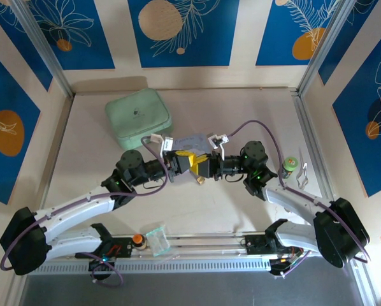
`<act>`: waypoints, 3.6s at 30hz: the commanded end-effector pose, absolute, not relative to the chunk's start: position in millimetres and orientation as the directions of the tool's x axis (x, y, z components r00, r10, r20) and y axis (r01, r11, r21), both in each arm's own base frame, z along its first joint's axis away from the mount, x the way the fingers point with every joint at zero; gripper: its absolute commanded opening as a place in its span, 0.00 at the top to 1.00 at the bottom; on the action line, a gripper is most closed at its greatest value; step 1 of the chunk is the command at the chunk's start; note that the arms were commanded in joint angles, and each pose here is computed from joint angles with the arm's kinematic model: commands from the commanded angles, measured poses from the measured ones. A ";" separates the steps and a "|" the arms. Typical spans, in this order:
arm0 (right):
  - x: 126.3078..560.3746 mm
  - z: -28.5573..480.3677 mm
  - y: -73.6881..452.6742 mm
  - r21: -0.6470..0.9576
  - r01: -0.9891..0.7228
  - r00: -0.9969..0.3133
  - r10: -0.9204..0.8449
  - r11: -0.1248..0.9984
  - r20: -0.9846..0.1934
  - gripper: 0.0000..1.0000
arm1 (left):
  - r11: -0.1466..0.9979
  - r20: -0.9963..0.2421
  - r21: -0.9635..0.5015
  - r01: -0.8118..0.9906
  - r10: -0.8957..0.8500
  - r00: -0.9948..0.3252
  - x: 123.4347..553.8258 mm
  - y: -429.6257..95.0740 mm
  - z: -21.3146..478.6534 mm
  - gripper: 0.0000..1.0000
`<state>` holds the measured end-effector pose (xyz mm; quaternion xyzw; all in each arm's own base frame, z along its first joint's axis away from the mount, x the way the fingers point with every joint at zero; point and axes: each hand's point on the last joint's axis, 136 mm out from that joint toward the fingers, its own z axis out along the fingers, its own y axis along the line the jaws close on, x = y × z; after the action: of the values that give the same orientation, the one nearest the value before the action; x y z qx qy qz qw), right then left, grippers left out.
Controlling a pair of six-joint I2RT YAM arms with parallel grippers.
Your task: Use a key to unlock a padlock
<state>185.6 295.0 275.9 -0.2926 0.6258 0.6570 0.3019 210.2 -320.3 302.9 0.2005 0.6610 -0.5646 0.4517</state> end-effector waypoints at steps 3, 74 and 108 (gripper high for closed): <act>187.8 271.2 292.4 0.657 -0.754 -0.657 0.055 -0.021 -0.752 0.83 | 0.294 -0.827 -0.558 0.776 -0.271 -0.492 211.3 -313.5 306.6 1.00; 219.7 142.2 176.0 0.772 -0.331 -0.814 0.250 0.542 -0.524 1.00 | 0.852 -0.555 -0.505 -0.136 -0.441 -0.705 259.7 -334.2 67.0 0.33; 217.8 126.8 179.1 0.799 -0.276 -0.854 0.245 0.534 -0.459 1.00 | 0.871 -0.536 -0.468 -0.146 -0.412 -0.737 275.6 -337.0 17.7 0.87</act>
<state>223.8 175.6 133.5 -0.0086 0.8305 0.4763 0.2885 281.1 -346.4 28.3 -0.1632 0.9027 -0.2091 0.3388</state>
